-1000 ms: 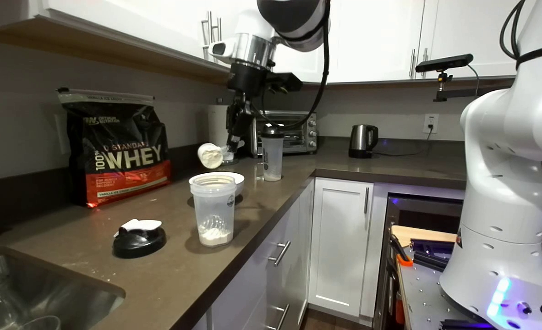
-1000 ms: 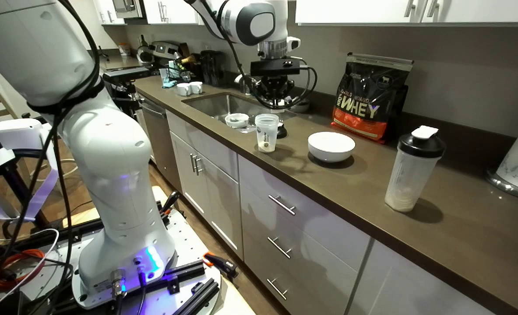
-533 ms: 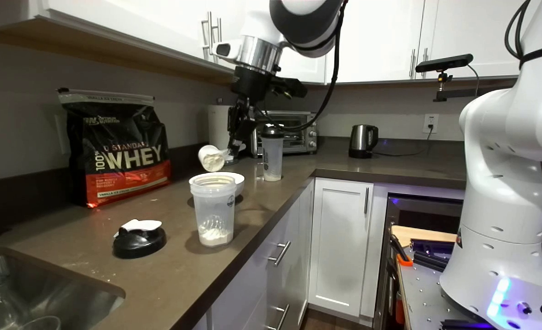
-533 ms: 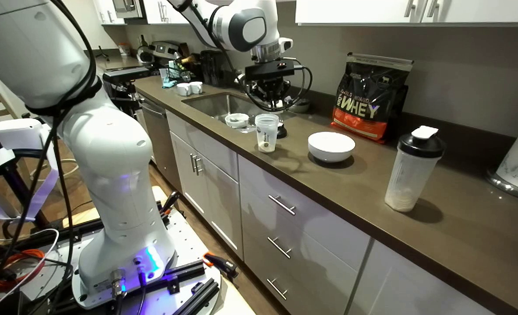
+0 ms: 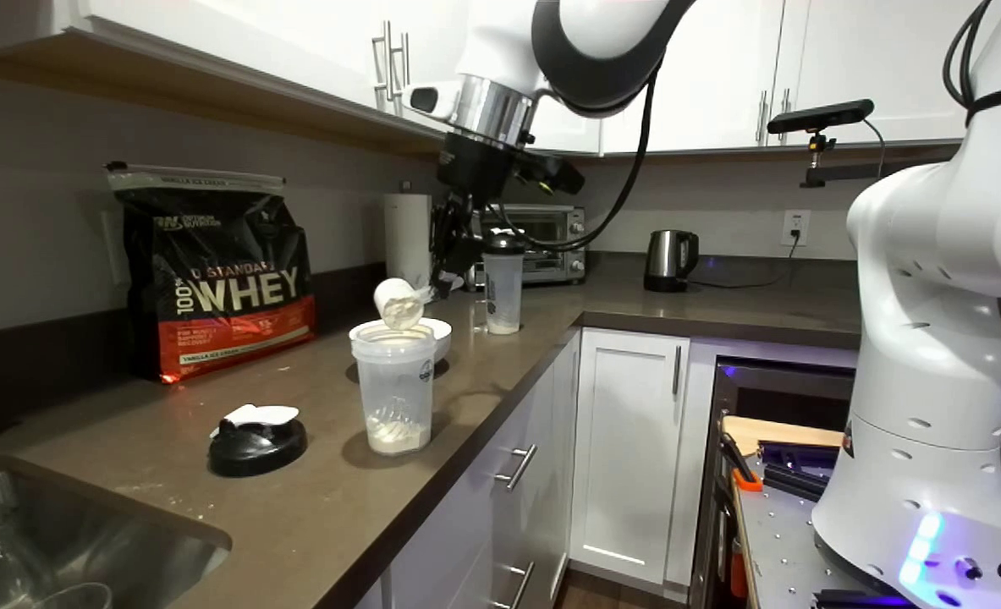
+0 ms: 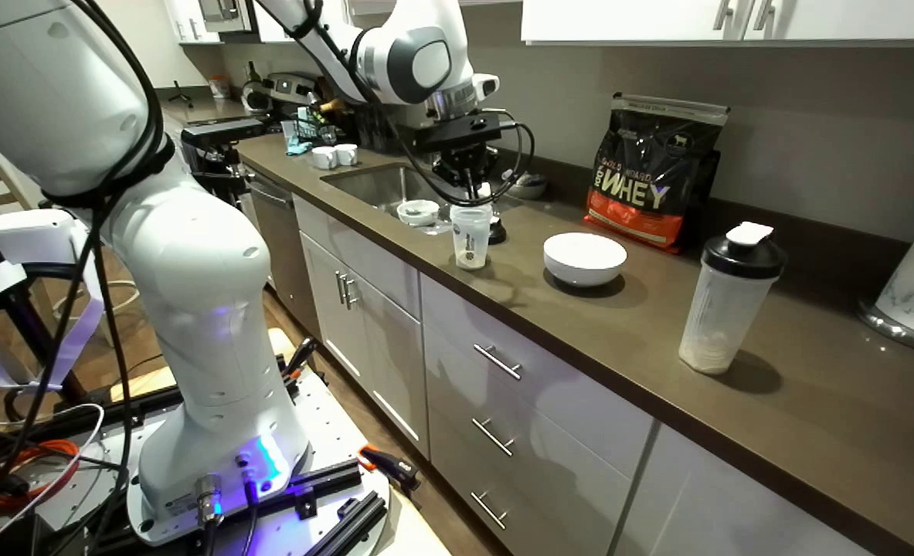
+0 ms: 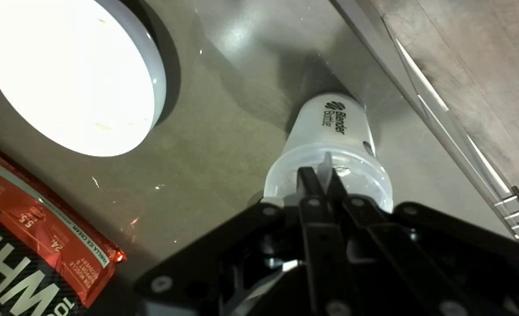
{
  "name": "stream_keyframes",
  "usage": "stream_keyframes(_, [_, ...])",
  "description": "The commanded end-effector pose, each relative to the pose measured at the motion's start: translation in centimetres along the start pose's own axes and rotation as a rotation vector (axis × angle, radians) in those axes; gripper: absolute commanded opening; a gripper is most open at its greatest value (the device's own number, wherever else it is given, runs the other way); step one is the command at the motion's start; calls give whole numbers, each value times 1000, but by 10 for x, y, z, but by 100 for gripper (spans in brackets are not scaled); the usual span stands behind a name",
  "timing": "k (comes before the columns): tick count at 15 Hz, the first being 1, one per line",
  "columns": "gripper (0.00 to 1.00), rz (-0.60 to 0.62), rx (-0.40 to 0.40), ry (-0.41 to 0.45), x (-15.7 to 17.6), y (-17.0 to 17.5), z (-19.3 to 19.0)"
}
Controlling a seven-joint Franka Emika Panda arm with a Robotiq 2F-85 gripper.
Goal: Put one scoop of powder from the white bowl into the clear bottle on the left
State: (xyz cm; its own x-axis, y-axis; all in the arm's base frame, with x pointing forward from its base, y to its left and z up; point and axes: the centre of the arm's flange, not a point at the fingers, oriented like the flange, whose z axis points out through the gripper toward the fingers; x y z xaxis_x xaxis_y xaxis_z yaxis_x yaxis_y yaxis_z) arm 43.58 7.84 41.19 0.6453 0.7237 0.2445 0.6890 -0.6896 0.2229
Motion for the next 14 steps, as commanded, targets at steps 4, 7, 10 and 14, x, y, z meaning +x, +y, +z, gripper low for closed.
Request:
stream_keyframes(4, [1,6,-72,32,0,-26,-11])
stream_keyframes(7, [1,1,-117,42,3,-28,-13])
stream_keyframes(10, [1,-8,-144,45,6,-28,-9])
stream_keyframes(14, [1,-17,-141,18,14,-14,9])
